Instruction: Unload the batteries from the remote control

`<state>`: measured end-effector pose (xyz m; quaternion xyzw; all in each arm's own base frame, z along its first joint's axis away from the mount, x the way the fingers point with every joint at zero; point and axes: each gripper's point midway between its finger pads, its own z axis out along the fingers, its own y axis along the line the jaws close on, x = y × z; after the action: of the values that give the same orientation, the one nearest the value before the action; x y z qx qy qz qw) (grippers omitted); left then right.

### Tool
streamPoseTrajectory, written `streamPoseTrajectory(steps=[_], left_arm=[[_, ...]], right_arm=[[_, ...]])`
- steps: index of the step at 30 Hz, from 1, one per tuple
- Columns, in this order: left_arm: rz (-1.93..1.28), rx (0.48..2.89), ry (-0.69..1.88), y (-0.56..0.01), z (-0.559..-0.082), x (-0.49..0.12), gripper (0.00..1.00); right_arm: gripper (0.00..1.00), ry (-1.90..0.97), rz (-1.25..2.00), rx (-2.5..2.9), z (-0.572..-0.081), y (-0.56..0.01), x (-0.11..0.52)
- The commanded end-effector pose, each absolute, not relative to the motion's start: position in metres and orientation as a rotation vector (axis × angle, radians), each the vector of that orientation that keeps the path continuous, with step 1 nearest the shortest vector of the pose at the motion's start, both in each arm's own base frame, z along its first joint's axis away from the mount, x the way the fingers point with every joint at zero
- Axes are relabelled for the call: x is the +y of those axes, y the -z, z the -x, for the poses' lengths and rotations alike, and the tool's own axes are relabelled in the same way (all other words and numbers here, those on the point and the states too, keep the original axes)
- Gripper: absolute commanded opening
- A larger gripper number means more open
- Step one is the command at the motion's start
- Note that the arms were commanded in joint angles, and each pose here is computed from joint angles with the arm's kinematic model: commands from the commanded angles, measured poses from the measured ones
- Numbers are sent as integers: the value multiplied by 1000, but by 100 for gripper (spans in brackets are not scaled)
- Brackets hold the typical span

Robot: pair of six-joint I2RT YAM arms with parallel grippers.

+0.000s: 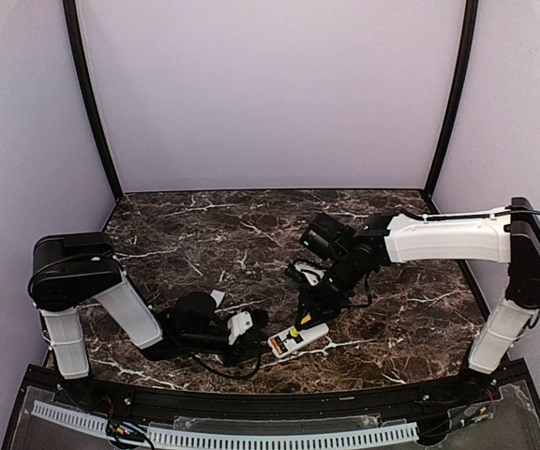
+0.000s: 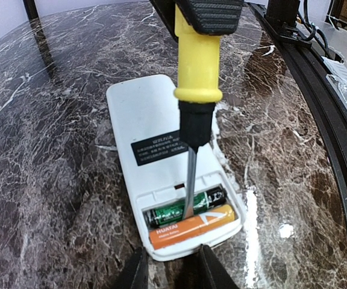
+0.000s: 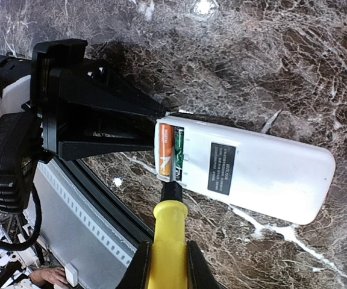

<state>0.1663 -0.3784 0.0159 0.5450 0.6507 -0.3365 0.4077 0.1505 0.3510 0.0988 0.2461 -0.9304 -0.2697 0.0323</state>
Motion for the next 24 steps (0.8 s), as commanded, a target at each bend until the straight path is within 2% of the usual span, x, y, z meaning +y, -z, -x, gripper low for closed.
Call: streamPoseTrajectory(steps=[1, 12, 24], left_arm=[[-1368, 1660, 846, -19, -169, -385, 27], [-1359, 1666, 848, -19, -169, -385, 27], [-1357, 1671, 855, -19, -170, -386, 27]], right_arm=[[0, 1025, -816, -2793, -143, -116, 370], [0, 1095, -749, -2787, -149, -125, 359], [0, 1037, -741, -2821, -152, -118, 354]])
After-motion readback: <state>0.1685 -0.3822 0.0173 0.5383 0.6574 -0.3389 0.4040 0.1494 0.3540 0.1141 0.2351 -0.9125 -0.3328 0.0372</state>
